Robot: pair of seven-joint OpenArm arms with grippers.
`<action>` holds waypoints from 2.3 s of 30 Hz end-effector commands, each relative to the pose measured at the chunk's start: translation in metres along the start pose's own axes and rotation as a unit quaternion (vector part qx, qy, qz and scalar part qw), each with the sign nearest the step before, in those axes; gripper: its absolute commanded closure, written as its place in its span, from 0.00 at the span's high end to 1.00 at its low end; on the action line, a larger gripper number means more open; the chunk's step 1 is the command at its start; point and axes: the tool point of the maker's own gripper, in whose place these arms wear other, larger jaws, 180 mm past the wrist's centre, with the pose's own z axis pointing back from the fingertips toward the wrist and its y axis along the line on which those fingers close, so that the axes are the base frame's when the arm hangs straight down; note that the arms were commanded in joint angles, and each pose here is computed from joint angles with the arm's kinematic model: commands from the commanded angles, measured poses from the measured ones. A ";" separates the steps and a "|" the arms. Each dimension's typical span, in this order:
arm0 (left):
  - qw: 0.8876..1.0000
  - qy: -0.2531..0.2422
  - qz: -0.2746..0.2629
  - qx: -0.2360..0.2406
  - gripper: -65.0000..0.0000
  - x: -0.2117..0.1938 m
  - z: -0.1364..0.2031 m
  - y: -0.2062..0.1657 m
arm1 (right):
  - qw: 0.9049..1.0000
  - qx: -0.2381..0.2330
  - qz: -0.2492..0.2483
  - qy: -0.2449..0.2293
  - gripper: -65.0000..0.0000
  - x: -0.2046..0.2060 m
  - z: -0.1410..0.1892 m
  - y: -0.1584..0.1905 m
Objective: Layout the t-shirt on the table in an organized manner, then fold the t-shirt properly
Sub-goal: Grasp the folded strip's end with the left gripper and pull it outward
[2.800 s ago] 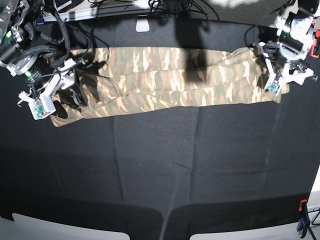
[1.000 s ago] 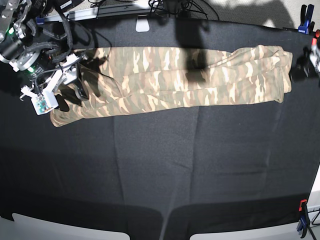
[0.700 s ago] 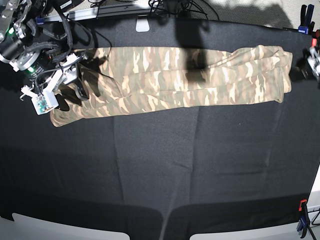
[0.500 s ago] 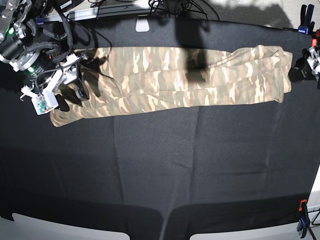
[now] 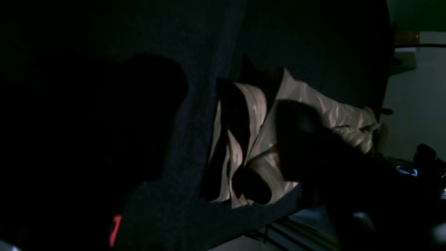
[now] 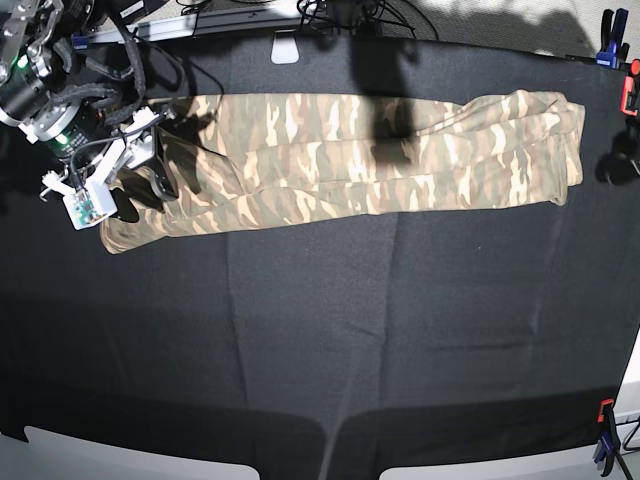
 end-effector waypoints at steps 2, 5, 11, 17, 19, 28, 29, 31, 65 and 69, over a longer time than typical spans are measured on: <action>1.000 0.005 -0.019 -0.005 0.70 0.011 0.008 -0.006 | 1.000 -0.002 0.009 -0.021 0.52 0.012 0.003 -0.002; 0.999 0.028 -0.018 -0.006 0.70 0.001 0.007 -0.007 | 1.000 -0.001 0.008 -0.022 0.52 0.012 0.003 -0.001; 1.000 0.015 -0.019 -0.010 0.70 0.007 0.006 -0.008 | 1.000 0.000 0.008 -0.023 0.52 0.013 0.003 -0.001; 0.999 0.040 -0.023 0.015 0.70 -0.006 0.003 0.001 | 1.000 0.000 0.008 -0.027 0.52 0.014 0.003 -0.001; 0.998 0.057 -0.022 0.026 0.70 -0.019 -0.003 0.007 | 0.999 0.000 0.008 -0.035 0.52 0.017 0.004 -0.001; 0.992 0.110 -0.053 0.038 0.70 -0.061 -0.035 -0.002 | 0.999 -0.001 0.008 -0.045 0.52 0.021 0.004 -0.001; 0.991 0.119 -0.059 0.035 0.70 -0.065 -0.037 -0.006 | 0.999 -0.001 0.008 -0.045 0.52 0.021 0.004 -0.001; 0.989 0.128 -0.073 0.021 0.70 -0.067 -0.039 -0.018 | 0.999 -0.001 0.008 -0.045 0.52 0.021 0.004 -0.001; 0.991 0.029 -0.127 0.001 0.00 -0.029 -0.030 -0.047 | 0.999 -0.001 0.008 -0.042 0.52 0.020 0.004 -0.001; 0.990 0.036 -0.137 0.010 0.00 -0.024 -0.024 -0.044 | 0.999 -0.001 0.008 -0.044 0.52 0.021 0.004 -0.001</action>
